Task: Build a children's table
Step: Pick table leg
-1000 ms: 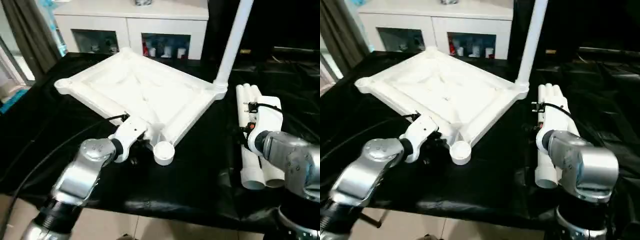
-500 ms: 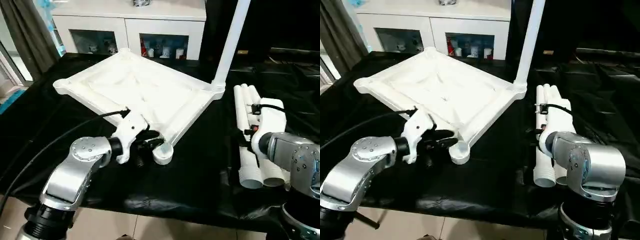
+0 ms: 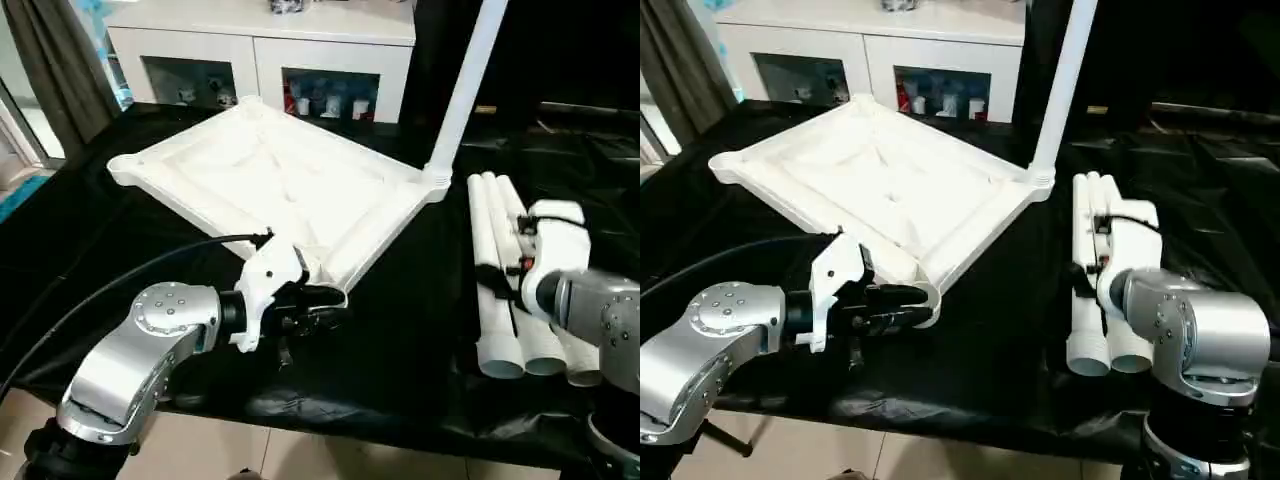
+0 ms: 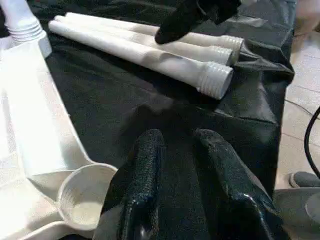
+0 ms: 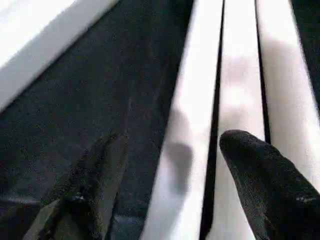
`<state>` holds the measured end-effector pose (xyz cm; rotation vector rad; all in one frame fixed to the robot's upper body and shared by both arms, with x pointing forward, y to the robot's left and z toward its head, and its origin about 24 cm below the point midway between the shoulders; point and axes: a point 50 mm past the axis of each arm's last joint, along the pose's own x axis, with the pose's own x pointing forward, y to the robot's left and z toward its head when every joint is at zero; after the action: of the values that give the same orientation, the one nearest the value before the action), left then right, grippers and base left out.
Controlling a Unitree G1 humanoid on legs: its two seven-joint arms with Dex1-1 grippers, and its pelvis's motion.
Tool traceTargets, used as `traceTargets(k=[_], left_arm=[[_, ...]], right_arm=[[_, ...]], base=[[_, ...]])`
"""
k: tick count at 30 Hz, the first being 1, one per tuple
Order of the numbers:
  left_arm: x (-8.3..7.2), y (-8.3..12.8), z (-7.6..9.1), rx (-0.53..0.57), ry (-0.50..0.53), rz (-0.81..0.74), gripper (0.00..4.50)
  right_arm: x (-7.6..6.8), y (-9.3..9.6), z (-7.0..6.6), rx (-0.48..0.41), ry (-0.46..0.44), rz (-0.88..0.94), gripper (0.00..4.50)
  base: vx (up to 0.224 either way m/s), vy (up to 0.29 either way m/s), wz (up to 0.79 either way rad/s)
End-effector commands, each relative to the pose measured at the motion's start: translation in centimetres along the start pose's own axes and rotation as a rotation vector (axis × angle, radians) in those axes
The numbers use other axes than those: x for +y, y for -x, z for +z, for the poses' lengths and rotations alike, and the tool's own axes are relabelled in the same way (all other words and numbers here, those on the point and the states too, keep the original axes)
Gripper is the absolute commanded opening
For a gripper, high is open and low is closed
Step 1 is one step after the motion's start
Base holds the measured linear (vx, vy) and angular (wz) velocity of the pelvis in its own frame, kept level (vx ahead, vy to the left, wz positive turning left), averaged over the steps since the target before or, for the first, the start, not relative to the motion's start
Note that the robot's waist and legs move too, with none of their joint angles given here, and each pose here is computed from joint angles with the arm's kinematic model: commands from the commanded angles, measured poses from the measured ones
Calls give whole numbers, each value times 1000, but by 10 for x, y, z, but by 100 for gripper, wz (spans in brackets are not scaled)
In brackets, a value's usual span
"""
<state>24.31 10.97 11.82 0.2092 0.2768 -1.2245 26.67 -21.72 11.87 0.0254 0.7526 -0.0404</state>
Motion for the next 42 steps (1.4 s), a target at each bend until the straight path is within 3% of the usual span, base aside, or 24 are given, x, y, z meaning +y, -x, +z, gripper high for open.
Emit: traceTargets(k=[1, 21, 34, 40, 42], left_arm=[[-4, -2, 3, 9, -20, -27, 127], [-4, -1, -1, 63, -34, -21, 127], [-5, 0, 0, 70, -40, -29, 127], [-5, 1, -1, 74, -38, -41, 127], [-4, 1, 0, 72, -38, -29, 160]], right_arm=[[-5, -3, -6, 41, -26, -2, 336], [9, -38, -27, 205, -17, 64, 336], [9, -52, -30, 215, -28, 63, 233], [7, -56, -30, 183, -90, 41, 200], [7, -57, -31, 177, -97, 38, 198]], base=[[0, 0, 0], [0, 0, 0], [0, 0, 0], [0, 0, 0], [0, 0, 0]])
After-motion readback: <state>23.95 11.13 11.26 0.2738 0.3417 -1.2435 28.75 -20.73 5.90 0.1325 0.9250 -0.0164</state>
